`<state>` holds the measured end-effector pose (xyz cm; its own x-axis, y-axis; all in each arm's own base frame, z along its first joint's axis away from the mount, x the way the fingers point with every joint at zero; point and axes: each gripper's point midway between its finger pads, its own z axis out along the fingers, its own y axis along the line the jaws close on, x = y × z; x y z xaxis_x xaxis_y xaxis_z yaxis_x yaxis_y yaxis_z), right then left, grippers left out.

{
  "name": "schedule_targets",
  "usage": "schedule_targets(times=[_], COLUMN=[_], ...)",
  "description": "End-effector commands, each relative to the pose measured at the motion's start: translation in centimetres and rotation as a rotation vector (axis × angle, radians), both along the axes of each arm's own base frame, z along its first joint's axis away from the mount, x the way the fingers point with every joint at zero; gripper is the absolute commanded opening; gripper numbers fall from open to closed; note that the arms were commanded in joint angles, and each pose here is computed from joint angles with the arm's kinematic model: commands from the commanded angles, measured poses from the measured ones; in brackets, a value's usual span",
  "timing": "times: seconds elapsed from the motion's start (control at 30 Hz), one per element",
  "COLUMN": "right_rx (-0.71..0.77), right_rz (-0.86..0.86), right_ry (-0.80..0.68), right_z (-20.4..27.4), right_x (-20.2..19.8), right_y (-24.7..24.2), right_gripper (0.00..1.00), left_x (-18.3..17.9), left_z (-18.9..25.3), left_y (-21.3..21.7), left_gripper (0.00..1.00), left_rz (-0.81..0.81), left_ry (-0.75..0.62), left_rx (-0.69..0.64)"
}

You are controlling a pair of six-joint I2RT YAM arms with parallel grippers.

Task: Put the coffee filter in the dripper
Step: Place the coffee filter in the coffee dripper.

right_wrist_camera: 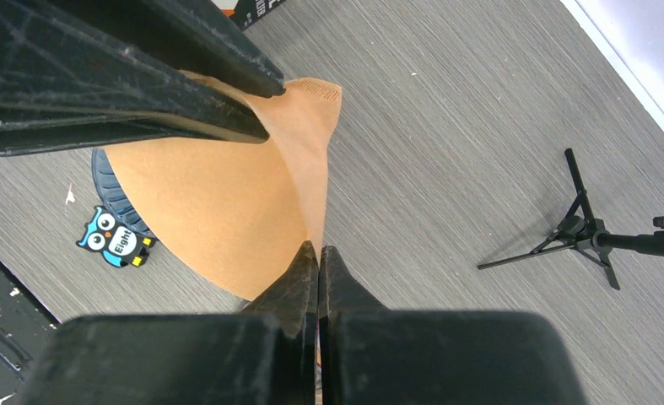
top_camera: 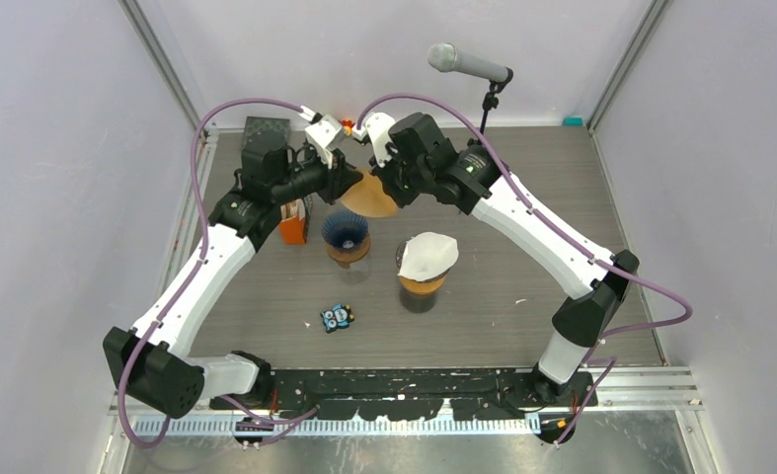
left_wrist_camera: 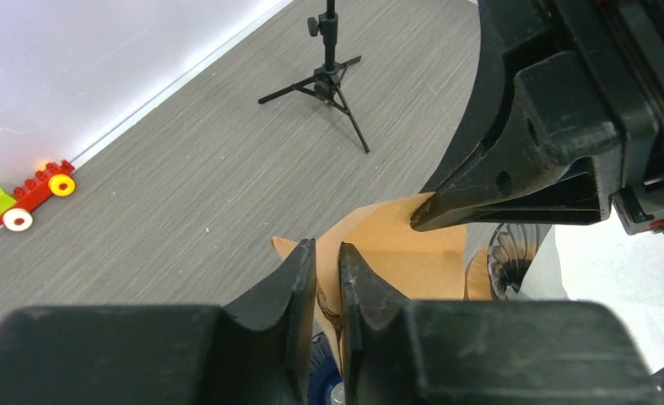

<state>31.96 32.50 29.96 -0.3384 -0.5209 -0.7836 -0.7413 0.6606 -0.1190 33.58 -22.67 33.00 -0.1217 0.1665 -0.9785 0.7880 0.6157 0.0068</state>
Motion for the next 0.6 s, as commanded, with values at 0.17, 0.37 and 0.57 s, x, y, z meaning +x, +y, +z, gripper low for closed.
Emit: schedule_targets(times=[0.17,0.37,0.57], right_rx=[0.087,0.116,0.146], right_rz=[-0.04,-0.056,-0.057], right_ry=[-0.044,-0.015,0.021], right_z=[3.6,3.6,3.4], right_x=[-0.1,0.0,-0.2], right_y=[-1.0,-0.8,0.0], right_gripper=[0.03,0.19,0.4], left_x=[0.2,0.2,1.0], left_z=[1.7,1.4,1.4], left_y=[0.9,1.3,1.5], left_gripper=[0.0,0.0,0.0], left_rz=[0.11,0.19,0.278], left_ry=[0.04,0.156,0.236], left_rx=[-0.103,-0.174,-0.254])
